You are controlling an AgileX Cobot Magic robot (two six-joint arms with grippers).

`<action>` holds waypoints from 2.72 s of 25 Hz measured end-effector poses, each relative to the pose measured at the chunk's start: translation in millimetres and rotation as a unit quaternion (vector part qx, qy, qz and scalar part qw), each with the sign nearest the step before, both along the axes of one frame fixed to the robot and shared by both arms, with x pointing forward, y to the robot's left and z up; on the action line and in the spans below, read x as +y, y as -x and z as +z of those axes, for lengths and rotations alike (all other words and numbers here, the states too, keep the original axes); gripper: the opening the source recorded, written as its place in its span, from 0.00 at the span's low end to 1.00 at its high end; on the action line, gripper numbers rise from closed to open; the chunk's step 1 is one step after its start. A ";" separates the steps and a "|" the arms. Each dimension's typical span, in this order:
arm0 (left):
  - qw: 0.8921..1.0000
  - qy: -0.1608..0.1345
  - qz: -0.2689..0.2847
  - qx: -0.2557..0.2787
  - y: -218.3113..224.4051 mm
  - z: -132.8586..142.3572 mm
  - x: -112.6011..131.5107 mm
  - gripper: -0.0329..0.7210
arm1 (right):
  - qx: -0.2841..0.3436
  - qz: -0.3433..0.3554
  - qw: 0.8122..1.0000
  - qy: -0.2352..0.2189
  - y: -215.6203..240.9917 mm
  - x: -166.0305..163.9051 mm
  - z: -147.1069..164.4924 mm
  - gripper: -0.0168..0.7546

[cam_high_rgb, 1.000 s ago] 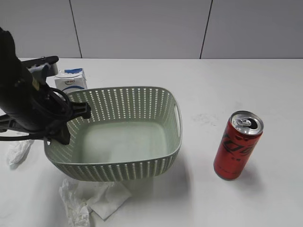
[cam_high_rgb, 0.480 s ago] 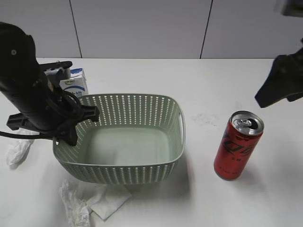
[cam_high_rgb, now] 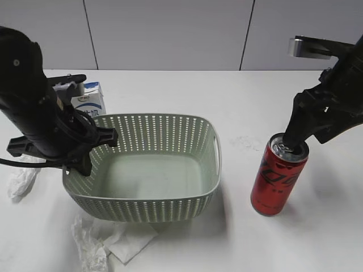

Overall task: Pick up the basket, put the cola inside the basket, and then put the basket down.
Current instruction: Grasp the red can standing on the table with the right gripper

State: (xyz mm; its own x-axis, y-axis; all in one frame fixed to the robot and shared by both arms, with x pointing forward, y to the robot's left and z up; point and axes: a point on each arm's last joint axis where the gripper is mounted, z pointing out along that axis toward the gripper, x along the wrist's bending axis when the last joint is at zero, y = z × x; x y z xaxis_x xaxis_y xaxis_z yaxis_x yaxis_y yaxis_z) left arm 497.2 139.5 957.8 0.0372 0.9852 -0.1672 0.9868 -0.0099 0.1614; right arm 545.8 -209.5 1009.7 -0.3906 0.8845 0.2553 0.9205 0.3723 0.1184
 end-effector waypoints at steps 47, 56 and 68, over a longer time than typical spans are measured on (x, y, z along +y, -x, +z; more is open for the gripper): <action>0.999 -0.015 -0.002 0.035 6.1 -1.2 2.3 0.04 | -0.530 -0.071 0.844 -0.040 302.3 -80.5 37.9 0.76; 0.999 -0.011 0.001 0.033 5.7 -1.0 1.5 0.04 | -0.507 -0.080 0.858 -0.024 299.7 -82.5 27.4 0.76; 1.000 -0.005 0.002 0.022 3.7 -0.6 0.5 0.04 | -0.427 -0.072 0.897 -0.092 236.1 -55.1 105.0 0.77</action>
State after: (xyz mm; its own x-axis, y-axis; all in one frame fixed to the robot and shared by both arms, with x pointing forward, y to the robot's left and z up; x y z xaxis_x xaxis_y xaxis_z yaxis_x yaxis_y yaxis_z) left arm 493.5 139.9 957.2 0.0263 0.9869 -0.1590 0.9930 -0.0075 0.1176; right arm 309.7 -264.6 1114.7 -0.3982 0.9150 0.0645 0.5018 0.1584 0.8504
